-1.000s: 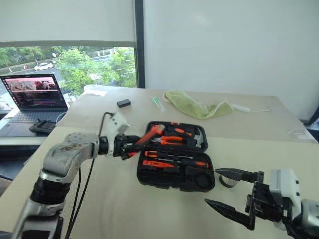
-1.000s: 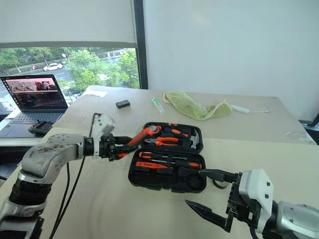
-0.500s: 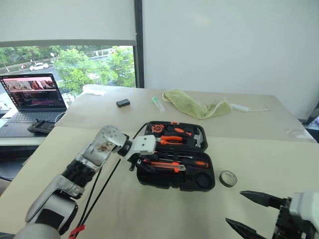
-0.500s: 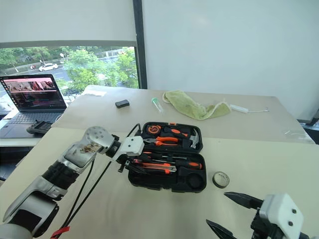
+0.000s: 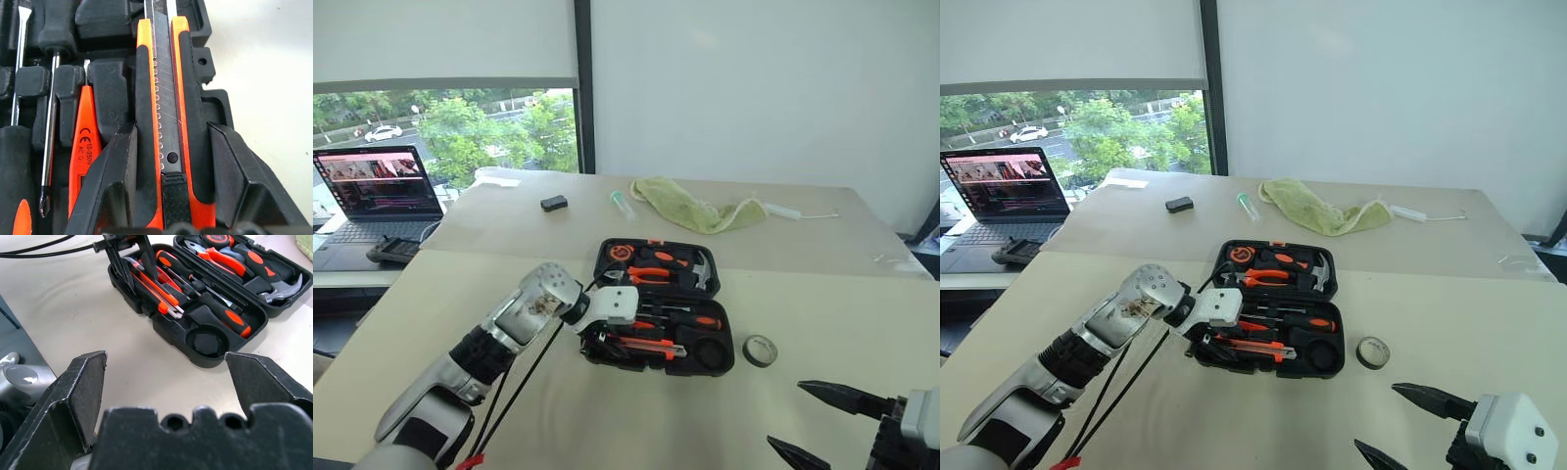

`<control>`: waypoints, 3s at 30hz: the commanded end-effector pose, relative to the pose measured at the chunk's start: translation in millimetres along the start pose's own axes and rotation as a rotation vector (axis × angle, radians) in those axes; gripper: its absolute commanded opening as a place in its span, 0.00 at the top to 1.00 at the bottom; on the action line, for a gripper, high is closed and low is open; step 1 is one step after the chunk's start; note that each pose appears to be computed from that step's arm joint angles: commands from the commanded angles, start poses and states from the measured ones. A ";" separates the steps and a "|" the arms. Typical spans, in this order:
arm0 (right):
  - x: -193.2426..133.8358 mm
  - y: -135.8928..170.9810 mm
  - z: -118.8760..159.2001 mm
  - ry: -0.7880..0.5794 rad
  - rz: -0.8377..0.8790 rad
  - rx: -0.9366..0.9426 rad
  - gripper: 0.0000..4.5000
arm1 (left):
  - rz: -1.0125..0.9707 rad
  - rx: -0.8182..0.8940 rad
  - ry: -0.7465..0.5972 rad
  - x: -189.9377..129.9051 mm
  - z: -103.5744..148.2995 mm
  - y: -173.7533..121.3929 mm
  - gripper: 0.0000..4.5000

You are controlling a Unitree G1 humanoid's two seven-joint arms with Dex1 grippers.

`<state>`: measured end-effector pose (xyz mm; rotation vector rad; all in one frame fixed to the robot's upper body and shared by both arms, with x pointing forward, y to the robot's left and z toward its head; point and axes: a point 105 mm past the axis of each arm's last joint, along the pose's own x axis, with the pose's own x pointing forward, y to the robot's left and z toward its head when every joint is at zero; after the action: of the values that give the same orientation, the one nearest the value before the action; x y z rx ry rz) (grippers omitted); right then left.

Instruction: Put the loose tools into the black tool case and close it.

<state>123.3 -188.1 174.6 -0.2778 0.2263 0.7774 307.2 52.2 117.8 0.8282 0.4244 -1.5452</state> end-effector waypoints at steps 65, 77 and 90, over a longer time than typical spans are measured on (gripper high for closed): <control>81.9 -111.4 -51.8 0.508 -0.095 0.042 0.00 | 0.067 -0.218 -0.537 -93.8 49.5 -73.0 0.01; 112.8 -121.0 -67.3 0.561 0.007 -0.023 0.62 | 0.156 -0.221 -0.509 -88.6 39.9 -85.7 0.00; 120.5 -72.3 10.5 0.386 0.281 -0.107 0.98 | 0.199 -0.269 -0.506 -93.0 38.5 -70.3 0.00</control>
<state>263.0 -165.7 157.1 -0.4980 0.6004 0.9693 227.4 101.6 191.3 0.2372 0.1734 -1.4057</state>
